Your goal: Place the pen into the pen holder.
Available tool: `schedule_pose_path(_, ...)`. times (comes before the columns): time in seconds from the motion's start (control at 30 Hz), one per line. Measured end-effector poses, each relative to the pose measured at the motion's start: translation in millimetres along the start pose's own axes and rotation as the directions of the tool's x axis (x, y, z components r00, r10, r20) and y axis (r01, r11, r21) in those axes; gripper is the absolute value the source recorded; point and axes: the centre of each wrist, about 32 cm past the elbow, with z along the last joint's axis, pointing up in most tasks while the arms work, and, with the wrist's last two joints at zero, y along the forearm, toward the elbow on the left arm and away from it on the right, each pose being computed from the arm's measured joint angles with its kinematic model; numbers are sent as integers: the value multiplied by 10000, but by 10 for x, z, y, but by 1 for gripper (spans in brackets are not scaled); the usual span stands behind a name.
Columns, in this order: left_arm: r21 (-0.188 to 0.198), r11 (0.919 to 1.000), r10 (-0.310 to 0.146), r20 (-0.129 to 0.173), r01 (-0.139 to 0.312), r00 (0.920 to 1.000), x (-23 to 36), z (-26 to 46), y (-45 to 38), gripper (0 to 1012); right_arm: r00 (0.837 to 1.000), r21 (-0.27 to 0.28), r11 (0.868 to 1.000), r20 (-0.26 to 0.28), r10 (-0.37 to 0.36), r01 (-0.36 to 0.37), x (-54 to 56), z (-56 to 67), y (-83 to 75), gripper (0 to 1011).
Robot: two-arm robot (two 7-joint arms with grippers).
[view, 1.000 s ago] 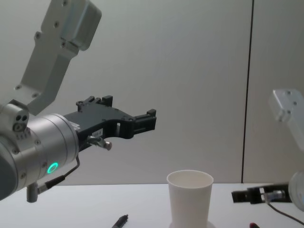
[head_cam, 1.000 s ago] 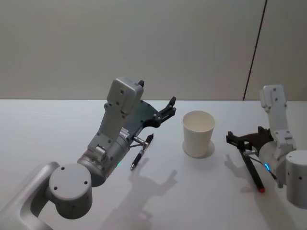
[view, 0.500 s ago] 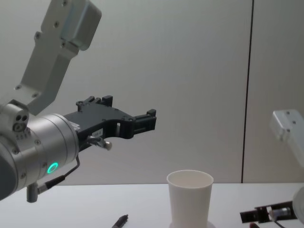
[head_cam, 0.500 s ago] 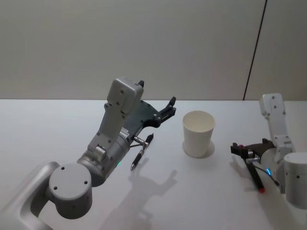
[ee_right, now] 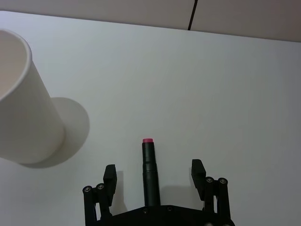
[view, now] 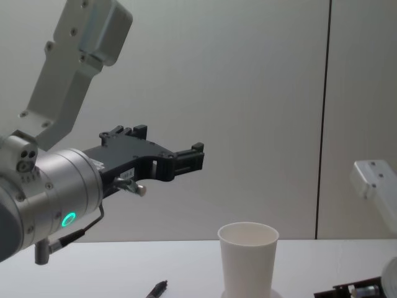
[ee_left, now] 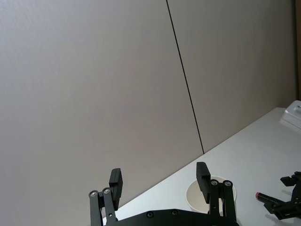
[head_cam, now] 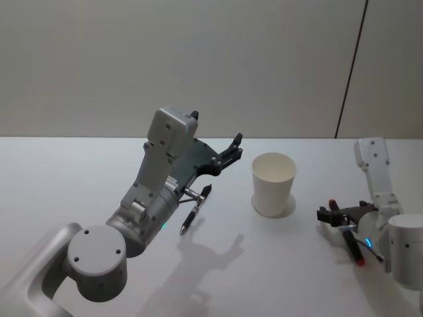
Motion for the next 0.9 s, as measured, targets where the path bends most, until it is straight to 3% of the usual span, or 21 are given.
schedule_pose_path(0.23,-1,10000,0,0,0,10000,0,0,0,1000,10000,-138,9999,-1,75,-75,-3,-25,34,1002)
schedule_pose_path(0.37,0,10000,-1,0,1,10000,0,0,0,1000,10000,-231,9997,1,97,-97,-6,-39,58,951)
schedule_pose_path(0.67,0,10000,0,0,0,10000,0,0,0,1000,10000,-417,9991,-11,94,-95,-12,-60,103,708)
schedule_pose_path(0.8,0,10000,0,0,0,10000,0,0,0,1000,9999,-459,9989,-18,115,-116,-17,-63,118,515)
schedule_pose_path(0.9,0,10000,0,0,0,10000,0,0,0,1000,9999,-473,9988,-13,123,-124,-18,-69,128,457)
